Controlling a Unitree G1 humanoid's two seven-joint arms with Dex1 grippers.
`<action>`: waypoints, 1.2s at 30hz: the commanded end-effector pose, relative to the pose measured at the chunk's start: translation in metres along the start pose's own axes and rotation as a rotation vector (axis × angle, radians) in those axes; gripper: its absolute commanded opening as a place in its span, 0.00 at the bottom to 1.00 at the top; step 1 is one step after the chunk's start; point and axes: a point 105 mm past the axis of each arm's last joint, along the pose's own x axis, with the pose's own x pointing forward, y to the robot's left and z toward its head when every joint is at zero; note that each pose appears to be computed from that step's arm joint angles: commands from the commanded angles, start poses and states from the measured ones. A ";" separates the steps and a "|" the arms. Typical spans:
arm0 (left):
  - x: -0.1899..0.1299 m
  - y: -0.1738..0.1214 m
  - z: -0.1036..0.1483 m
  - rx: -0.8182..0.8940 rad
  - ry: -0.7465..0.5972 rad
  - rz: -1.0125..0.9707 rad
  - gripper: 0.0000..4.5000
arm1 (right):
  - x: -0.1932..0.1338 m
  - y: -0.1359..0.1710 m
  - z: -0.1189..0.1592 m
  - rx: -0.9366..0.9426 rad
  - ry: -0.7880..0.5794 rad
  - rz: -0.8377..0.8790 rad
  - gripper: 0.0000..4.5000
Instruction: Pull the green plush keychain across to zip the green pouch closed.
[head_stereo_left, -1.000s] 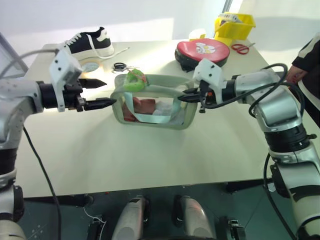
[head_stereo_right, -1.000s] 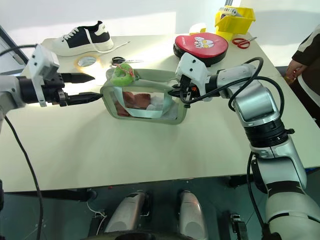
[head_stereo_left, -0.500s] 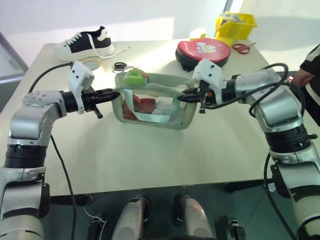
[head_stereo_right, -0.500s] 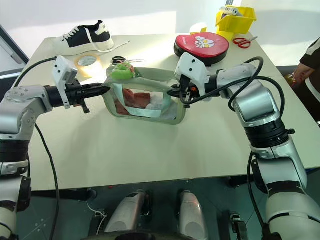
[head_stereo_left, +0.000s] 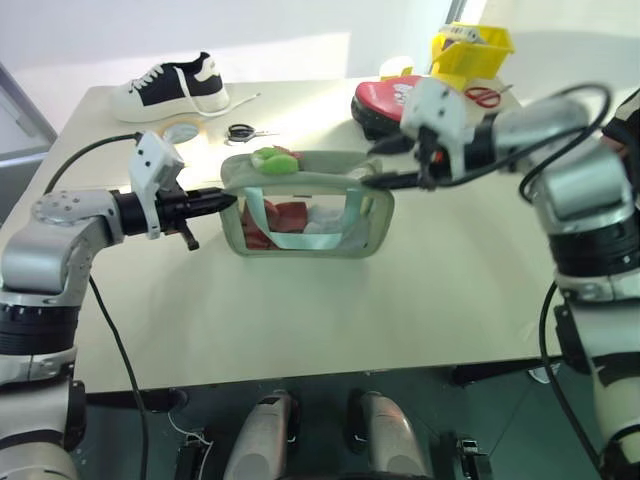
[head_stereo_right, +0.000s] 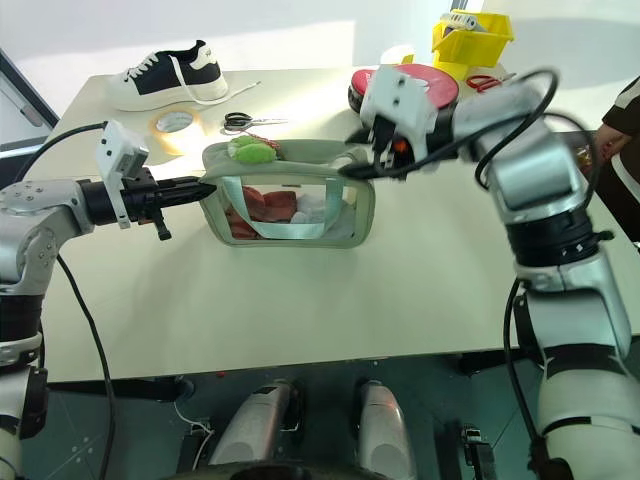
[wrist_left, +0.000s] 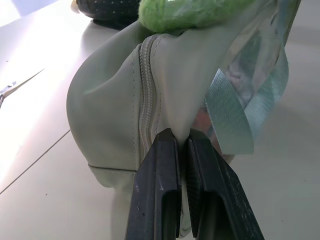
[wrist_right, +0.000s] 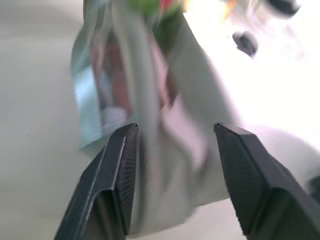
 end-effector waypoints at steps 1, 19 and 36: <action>-0.004 0.000 0.014 0.047 -0.038 0.002 0.00 | 0.008 0.009 0.041 -0.077 -0.143 0.052 0.57; -0.005 -0.003 0.020 0.051 -0.054 -0.007 0.00 | 0.089 0.012 0.044 -0.158 -0.182 -0.013 0.38; -0.006 -0.003 0.014 0.034 -0.051 -0.003 0.00 | -0.014 -0.043 -0.009 0.054 0.019 -0.365 0.01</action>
